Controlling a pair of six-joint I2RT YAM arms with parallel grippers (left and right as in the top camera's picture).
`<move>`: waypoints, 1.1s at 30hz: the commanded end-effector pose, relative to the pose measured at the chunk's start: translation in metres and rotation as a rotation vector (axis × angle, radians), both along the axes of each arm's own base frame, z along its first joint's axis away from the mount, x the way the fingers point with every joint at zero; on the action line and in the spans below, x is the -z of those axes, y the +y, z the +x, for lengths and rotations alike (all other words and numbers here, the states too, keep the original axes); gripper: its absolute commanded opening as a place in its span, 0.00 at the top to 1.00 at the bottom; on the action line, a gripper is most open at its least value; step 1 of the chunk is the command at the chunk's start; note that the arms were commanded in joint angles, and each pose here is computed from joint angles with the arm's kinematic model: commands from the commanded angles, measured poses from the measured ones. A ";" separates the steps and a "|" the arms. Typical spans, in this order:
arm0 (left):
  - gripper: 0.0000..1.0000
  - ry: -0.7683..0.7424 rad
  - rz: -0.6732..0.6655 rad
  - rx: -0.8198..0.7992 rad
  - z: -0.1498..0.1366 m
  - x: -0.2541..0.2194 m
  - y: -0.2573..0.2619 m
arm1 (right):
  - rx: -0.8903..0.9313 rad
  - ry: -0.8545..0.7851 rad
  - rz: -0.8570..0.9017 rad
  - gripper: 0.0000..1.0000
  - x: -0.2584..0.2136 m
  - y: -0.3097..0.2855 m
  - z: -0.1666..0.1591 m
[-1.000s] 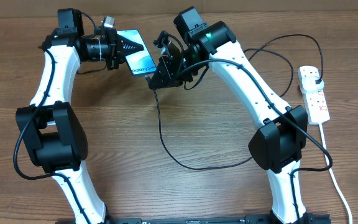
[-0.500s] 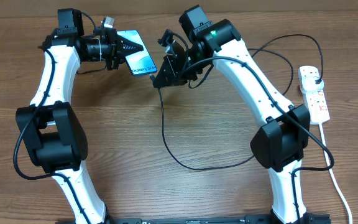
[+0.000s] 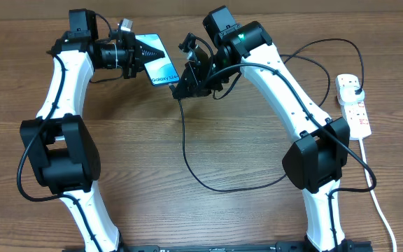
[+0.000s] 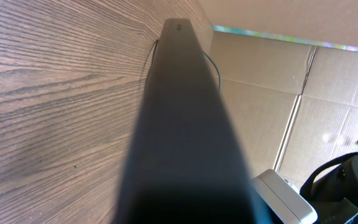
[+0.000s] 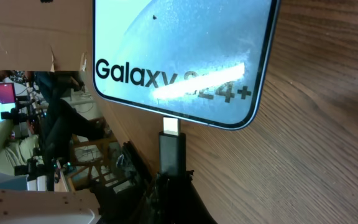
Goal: Plug charger to phone and switch on socket
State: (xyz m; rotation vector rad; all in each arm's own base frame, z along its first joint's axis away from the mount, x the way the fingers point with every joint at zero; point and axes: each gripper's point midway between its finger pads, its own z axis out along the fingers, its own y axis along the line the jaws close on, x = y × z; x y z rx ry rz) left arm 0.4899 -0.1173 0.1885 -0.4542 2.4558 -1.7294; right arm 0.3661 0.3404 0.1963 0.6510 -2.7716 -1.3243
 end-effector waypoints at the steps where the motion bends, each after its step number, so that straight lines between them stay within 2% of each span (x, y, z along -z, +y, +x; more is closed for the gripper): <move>1: 0.96 -0.043 -0.014 0.023 0.000 -0.011 -0.005 | -0.021 0.002 0.018 0.96 -0.001 0.004 -0.004; 33: 0.96 -0.057 -0.018 0.038 0.000 -0.013 -0.012 | -0.025 0.011 0.010 0.96 0.000 0.004 -0.008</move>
